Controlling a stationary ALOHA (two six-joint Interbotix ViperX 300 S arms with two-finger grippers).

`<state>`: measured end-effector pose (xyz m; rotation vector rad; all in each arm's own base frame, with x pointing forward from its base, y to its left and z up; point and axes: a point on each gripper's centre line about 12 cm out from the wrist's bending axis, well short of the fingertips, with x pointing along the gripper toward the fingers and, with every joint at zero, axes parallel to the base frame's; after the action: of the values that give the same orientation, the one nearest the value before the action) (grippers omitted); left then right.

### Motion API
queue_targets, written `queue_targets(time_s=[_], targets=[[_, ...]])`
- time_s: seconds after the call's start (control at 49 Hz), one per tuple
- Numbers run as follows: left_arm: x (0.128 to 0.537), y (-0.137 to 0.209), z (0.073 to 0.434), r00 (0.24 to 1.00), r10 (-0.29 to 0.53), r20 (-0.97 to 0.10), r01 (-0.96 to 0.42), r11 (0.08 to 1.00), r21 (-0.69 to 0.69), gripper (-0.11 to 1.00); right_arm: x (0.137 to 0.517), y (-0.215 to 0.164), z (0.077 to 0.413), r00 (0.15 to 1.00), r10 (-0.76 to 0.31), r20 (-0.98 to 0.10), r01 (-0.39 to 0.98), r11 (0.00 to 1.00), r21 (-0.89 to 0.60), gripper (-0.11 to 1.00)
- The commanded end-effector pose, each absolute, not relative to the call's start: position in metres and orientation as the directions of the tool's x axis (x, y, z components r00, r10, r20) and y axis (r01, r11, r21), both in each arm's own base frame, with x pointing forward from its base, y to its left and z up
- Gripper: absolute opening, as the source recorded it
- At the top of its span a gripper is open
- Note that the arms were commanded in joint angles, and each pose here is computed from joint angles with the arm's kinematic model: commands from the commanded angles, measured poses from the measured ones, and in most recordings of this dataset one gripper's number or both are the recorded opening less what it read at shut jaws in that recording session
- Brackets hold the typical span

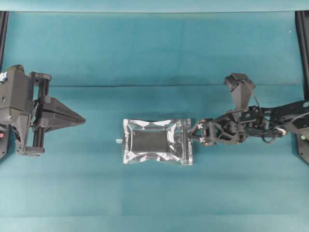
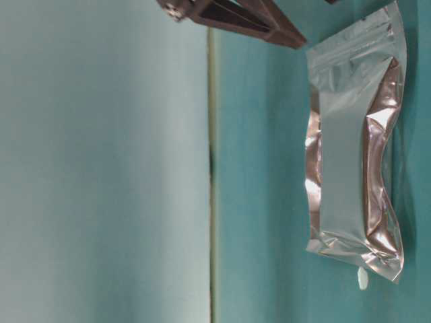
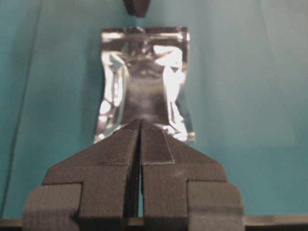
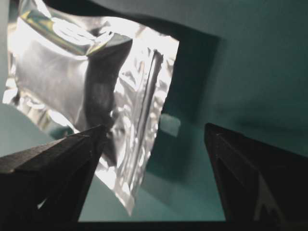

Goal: Hand over the silver zip bag and make it stand upright.
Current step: 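Close the right gripper on the bag's right edge, then lift the bag with the right gripper and rotate it to hang vertically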

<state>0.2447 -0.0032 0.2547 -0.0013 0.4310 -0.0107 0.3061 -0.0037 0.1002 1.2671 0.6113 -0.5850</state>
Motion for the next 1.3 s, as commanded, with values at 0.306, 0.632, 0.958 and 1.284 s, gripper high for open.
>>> queue_targets(time_s=[0.306,0.632,0.958,1.284], targets=[[0.248,0.002,0.264,0.918,0.008,-0.397,-0.005,1.0,0.009,-0.06,0.332,-0.002,0.097,0.723,-0.072,-0.688,0.686,0.2,0.7,0.97],[0.248,0.003,0.26,0.907,0.012,-0.421,-0.009,1.0,0.009,-0.06,0.344,0.001,0.093,0.727,-0.068,-0.683,0.68,0.21,0.702,0.97],[0.247,0.003,0.257,0.898,0.011,-0.44,-0.008,1.0,0.009,-0.06,0.343,0.004,0.088,0.716,-0.062,-0.695,0.69,0.218,0.691,0.91],[0.247,0.003,0.259,0.903,0.013,-0.43,-0.01,1.0,0.008,-0.06,0.341,0.006,0.086,0.701,-0.05,-0.711,0.694,0.275,0.665,0.38]])
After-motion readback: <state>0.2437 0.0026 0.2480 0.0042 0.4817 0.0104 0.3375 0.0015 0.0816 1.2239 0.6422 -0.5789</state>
